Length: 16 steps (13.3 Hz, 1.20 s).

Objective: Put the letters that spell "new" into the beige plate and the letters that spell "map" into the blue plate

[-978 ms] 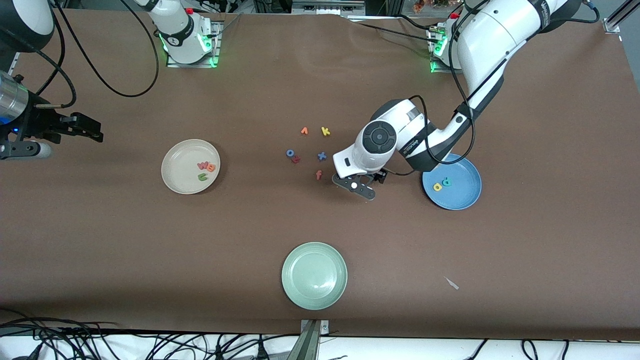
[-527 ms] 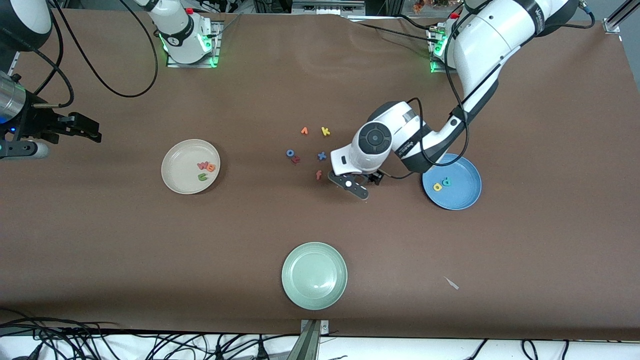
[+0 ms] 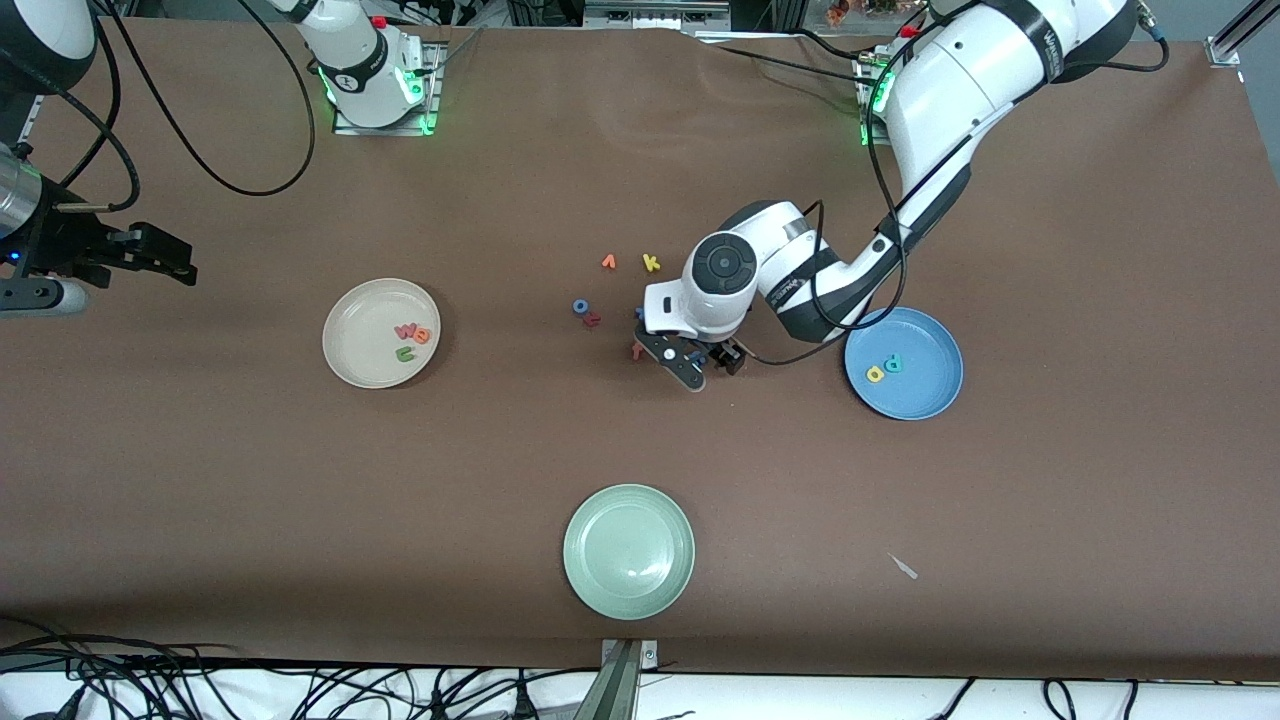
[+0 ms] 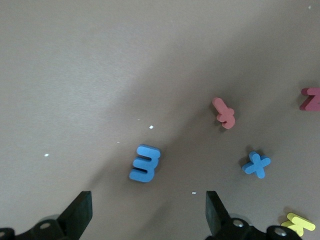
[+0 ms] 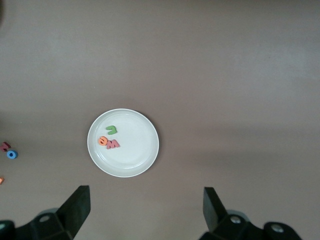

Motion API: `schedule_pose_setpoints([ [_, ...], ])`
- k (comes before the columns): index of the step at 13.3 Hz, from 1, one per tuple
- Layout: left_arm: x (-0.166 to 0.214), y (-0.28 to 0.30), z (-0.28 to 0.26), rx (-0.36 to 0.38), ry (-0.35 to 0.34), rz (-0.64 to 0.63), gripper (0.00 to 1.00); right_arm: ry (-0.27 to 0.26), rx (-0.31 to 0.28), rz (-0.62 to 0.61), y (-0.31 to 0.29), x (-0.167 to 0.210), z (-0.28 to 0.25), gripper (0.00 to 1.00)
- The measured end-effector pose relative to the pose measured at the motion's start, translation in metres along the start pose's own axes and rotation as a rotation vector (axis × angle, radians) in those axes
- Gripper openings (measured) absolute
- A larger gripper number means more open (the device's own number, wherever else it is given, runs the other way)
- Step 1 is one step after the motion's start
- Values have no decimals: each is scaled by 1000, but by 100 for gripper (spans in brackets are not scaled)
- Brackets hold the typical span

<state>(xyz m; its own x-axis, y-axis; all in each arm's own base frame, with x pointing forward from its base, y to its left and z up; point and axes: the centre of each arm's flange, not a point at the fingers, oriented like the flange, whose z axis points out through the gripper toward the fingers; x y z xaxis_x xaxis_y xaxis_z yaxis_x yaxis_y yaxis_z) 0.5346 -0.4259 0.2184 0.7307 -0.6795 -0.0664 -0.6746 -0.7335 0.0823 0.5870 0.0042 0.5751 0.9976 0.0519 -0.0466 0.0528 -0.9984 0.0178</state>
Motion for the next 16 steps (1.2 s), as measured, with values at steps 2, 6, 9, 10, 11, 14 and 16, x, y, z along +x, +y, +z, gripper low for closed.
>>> schedule_pose_setpoints([
  [2, 0, 4, 14, 23, -13, 10, 100, 0, 0, -1, -1, 0, 0, 100],
  [6, 1, 21, 33, 59, -23, 39, 100, 0, 0, -3, -2, 0, 0, 100],
  [9, 2, 17, 35, 61, -12, 34, 100, -4, 0, -3, -2, 2, 3, 100],
  [10, 2, 13, 37, 64, -13, 29, 100, -7, 0, -3, -2, 3, 6, 100],
  [11, 2, 10, 39, 64, -11, 24, 100, -7, 0, -3, -2, 5, 7, 100],
  [14, 2, 3, 47, 63, -2, 16, 98, 6, -6, 0, 1, 7, 2, 100],
  [16, 2, 3, 49, 61, -2, 15, 96, 8, -8, 0, 1, 7, 0, 100],
])
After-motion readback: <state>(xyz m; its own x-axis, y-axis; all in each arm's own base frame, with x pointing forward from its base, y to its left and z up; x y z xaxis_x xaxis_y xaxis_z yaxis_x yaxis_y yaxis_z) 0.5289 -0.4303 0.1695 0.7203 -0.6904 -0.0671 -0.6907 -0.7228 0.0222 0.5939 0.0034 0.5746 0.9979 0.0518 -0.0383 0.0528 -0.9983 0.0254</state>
